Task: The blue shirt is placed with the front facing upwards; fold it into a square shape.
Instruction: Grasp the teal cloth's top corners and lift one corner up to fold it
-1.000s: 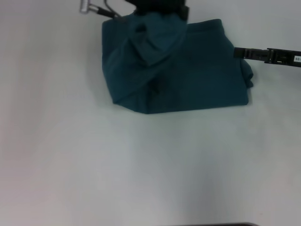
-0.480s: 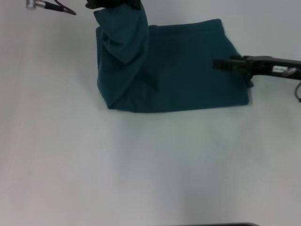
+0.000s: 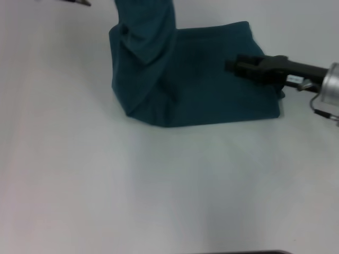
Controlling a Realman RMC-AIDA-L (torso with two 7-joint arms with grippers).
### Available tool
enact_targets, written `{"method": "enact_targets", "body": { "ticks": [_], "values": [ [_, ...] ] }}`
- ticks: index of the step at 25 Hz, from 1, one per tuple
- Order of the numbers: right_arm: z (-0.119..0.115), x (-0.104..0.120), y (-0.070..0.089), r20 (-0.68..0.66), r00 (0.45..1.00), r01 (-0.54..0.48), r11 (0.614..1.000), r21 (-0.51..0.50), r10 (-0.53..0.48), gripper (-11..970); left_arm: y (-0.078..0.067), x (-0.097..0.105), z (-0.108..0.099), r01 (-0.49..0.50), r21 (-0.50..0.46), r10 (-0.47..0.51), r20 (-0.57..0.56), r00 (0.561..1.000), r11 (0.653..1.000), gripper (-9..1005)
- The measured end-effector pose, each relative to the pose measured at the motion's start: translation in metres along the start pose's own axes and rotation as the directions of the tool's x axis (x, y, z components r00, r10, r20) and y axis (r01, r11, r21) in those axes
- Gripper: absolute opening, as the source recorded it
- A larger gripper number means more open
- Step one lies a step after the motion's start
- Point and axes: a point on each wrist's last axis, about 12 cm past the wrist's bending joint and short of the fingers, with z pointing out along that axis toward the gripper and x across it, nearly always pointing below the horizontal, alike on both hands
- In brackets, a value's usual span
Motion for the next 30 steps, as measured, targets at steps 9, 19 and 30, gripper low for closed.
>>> {"method": "enact_targets", "body": {
  "ticks": [9, 19, 30],
  "values": [
    [0.071, 0.008, 0.031, 0.015, 0.968, 0.249, 0.968, -0.026, -0.249, 318, -0.023, -0.008, -0.018, -0.049, 0.11, 0.046, 0.029, 0.999, 0.993, 50],
    [0.11, 0.008, 0.048, -0.082, 0.932, 0.354, 0.935, 0.002, -0.352, 15, -0.028, -0.013, -0.026, -0.061, 0.143, 0.054, 0.057, 0.997, 0.988, 50],
    [0.118, 0.014, 0.076, -0.017, 0.944, 0.325, 0.94, -0.103, -0.328, 2, -0.017, -0.013, -0.029, -0.034, 0.133, 0.024, 0.077, 0.997, 0.991, 50]
  ]
}}
